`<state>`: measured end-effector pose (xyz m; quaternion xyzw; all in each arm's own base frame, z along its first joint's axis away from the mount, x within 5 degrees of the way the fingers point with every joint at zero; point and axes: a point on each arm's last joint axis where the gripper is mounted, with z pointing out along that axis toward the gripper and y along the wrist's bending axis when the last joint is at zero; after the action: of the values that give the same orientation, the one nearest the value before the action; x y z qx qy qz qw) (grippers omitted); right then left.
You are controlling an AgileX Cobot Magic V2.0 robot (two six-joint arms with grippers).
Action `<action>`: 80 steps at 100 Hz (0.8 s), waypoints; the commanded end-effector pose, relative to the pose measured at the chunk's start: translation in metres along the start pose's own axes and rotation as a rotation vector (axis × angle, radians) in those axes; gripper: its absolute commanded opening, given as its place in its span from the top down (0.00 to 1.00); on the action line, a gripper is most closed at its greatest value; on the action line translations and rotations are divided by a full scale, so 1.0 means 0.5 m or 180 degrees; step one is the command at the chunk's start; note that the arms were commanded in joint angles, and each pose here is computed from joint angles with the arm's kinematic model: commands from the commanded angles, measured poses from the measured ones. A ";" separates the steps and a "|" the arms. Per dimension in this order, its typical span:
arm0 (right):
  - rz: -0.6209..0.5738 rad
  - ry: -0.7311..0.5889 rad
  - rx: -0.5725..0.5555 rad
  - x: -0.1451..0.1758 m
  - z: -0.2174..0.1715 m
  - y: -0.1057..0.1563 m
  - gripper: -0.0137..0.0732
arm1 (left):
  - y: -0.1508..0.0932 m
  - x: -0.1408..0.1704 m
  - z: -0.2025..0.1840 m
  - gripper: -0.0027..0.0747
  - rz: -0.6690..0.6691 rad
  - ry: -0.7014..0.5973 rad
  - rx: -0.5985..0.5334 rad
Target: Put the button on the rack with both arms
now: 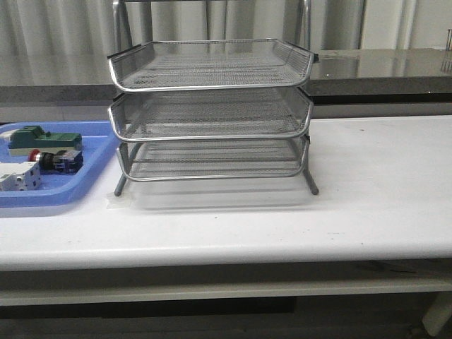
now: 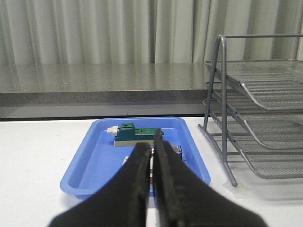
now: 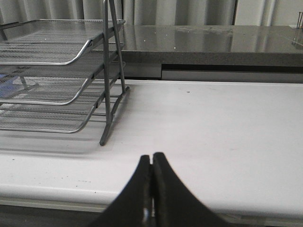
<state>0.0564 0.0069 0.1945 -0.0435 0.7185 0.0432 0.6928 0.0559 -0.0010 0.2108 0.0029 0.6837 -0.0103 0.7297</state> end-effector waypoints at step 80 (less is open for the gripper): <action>-0.0008 -0.0428 0.0016 -0.031 -0.006 0.000 0.91 | -0.002 0.012 -0.003 0.96 -0.0033 -0.0244 0.0044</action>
<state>0.0564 0.0069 0.1947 -0.0434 0.7178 0.0433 0.6935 0.0559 -0.0010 0.2108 0.0029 0.6837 -0.0103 0.7297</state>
